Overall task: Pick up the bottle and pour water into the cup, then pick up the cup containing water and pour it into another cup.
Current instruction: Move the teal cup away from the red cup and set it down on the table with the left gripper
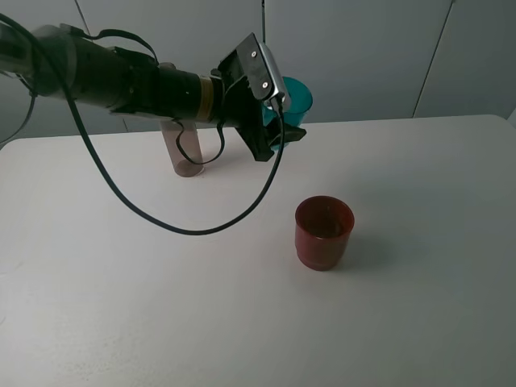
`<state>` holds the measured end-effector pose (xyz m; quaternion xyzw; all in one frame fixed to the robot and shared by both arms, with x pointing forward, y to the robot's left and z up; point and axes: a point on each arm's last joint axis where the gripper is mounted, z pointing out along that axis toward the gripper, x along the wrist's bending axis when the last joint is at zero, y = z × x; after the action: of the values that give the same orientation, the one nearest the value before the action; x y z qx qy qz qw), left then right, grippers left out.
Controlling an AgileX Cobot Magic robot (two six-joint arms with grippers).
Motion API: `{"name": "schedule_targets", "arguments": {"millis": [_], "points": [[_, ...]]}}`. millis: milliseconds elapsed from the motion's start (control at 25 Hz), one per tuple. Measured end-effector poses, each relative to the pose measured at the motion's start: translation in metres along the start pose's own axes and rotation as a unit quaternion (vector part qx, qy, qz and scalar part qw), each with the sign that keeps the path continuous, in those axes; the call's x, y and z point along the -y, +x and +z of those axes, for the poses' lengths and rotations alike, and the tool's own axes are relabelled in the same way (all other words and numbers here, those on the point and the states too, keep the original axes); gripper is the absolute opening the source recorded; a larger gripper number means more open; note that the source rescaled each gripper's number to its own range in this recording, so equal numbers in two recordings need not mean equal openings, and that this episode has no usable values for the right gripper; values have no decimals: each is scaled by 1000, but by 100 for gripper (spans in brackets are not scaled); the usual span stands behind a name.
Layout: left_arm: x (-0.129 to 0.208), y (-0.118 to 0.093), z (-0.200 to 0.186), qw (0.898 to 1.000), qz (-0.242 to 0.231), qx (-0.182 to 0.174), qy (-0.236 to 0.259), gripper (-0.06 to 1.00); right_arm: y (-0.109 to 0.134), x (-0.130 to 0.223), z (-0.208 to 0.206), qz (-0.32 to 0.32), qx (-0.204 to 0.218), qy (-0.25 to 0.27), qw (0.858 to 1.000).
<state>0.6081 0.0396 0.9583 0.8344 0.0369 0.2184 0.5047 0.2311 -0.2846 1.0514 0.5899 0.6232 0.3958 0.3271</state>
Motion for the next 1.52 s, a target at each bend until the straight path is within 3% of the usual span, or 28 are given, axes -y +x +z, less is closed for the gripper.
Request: {"name": "schedule_targets", "arguments": {"millis": [400,840,1520], "points": [[58,-3,24,995,-96,5,-22,8,0,0,0,0,0,0,1000],[93,-11,46,988,-136,-4,-75,8,0,0,0,3,0,0,1000],[118,-15,57,986,-153,-21,-67,8,0,0,0,3,1,0,1000]]}}
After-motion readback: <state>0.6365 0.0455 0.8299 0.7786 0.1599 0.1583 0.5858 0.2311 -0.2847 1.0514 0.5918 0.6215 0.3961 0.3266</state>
